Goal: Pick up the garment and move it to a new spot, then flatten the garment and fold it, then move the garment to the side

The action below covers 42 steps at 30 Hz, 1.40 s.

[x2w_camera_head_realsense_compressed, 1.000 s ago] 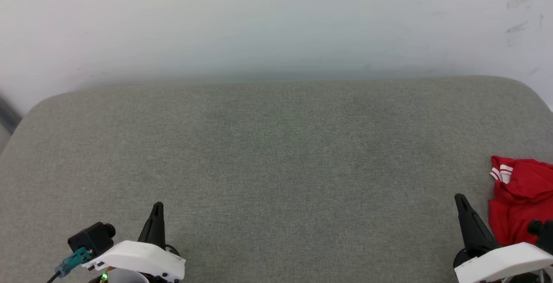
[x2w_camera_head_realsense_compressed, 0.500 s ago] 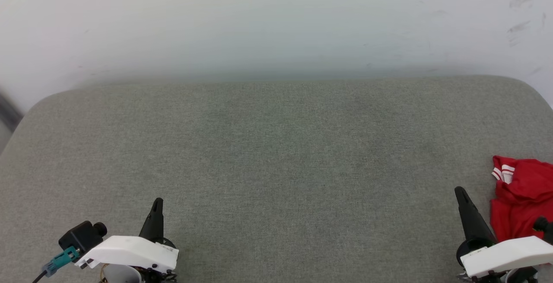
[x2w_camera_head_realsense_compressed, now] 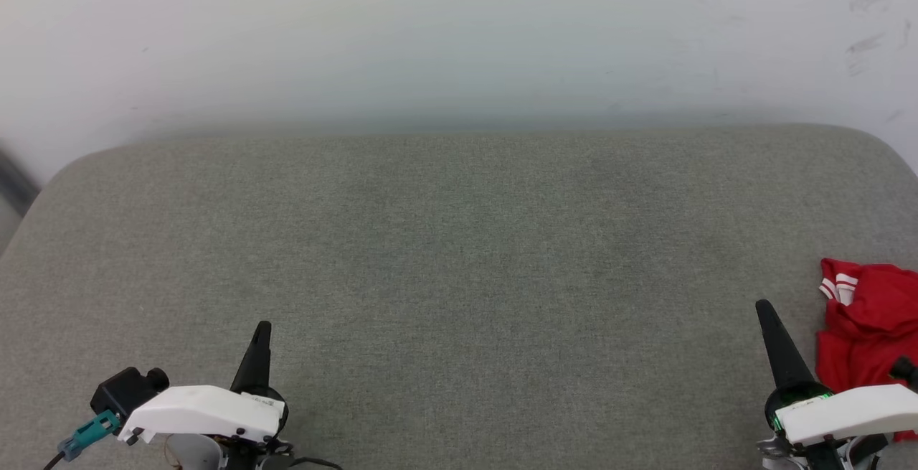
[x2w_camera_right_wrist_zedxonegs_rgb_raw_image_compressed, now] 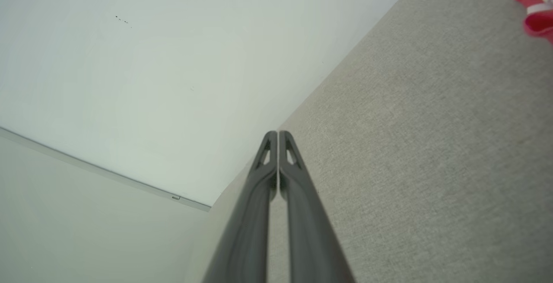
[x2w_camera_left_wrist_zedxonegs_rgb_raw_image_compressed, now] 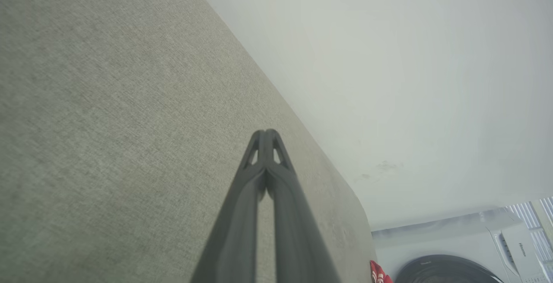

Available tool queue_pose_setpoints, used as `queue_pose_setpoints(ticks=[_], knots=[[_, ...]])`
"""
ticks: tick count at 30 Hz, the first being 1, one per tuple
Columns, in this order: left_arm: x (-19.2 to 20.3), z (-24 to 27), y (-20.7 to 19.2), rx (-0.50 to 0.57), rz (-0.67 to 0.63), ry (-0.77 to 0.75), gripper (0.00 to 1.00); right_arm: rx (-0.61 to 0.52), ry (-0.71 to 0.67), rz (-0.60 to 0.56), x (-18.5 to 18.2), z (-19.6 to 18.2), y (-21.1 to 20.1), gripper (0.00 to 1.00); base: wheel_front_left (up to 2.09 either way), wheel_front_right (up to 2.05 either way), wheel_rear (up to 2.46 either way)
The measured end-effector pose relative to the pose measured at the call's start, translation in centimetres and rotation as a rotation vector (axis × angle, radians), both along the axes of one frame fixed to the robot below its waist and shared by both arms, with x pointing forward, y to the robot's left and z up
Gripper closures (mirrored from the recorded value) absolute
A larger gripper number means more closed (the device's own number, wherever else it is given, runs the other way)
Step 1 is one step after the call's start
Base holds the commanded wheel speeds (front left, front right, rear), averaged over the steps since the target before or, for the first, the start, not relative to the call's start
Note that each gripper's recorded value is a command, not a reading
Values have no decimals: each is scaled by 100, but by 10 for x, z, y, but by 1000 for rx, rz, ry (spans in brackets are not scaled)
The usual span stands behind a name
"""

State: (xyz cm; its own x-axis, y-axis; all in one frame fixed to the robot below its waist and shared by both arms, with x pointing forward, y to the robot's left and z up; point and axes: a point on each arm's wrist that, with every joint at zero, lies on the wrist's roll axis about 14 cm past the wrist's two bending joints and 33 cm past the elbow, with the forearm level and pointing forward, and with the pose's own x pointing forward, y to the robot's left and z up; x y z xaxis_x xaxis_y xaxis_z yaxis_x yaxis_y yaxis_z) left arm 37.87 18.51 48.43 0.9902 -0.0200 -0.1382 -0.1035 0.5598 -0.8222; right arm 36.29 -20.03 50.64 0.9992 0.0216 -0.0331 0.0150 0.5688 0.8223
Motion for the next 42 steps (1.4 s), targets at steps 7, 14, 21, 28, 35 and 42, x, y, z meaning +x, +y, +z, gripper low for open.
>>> queue_pose_setpoints(ticks=[7,14,21,28,35,42], knots=[[1,1,2,-77,8,-5,100,77,4,-2,2,-2,0,100,0,0,0],[2,3,3,-151,15,-11,100,150,0,-9,5,-2,0,100,0,0,0],[3,5,3,-221,21,-20,100,219,-5,-12,9,-1,0,100,0,0,0],[5,8,5,-284,29,-35,100,284,-3,-16,10,-2,0,100,0,0,0],[6,10,7,-346,36,-48,100,345,-8,-20,14,-1,-1,100,0,0,0],[7,11,8,-402,40,-58,100,403,-6,-24,15,-3,-1,100,0,0,0]])
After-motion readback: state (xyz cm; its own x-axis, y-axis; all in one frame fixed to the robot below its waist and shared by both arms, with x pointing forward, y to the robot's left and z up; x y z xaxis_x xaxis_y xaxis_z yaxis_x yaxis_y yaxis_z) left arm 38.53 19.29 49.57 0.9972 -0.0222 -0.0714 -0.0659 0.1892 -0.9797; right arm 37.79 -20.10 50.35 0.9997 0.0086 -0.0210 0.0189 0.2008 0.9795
